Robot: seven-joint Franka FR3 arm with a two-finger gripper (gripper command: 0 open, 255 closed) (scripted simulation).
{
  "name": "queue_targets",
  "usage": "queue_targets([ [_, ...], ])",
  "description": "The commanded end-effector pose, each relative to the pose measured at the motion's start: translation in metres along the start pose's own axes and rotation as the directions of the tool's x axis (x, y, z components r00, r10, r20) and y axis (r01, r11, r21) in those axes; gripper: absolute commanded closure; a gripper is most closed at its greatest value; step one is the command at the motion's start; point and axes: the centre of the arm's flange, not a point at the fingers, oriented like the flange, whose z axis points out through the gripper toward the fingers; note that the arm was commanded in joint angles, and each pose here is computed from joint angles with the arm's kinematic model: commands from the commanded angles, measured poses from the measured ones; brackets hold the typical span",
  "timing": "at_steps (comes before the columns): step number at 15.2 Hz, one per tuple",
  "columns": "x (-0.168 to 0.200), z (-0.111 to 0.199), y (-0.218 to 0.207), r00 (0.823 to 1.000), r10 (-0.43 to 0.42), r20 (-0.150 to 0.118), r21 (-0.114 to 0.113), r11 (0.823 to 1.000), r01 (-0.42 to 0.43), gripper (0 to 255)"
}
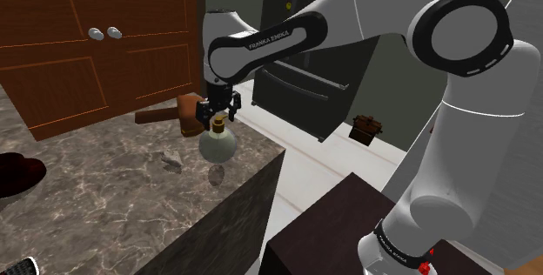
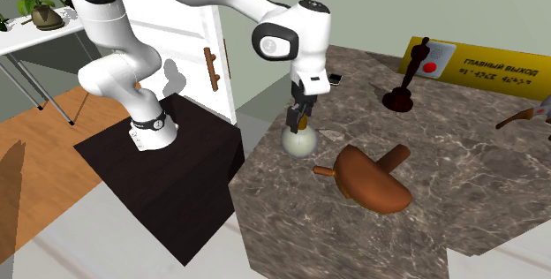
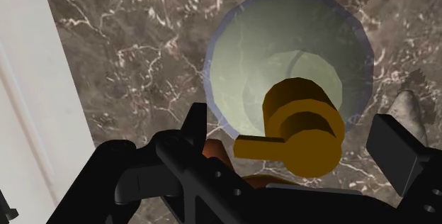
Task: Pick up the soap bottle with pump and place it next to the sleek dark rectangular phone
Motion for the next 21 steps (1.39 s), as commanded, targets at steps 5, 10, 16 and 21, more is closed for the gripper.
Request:
queue_targets([
  [5,0.0,0.001,0.0,1.0,0.0,0.0,0.0,1.0,0.0,0],
  [10,0.0,0.001,0.0,1.0,0.0,0.0,0.0,1.0,0.0,255],
  [16,0.0,-0.004,0.0,1.0,0.0,0.0,0.0,1.0,0.0,255],
  [21,0.0,-0.031,0.0,1.0,0.0,0.0,0.0,1.0,0.0,255],
])
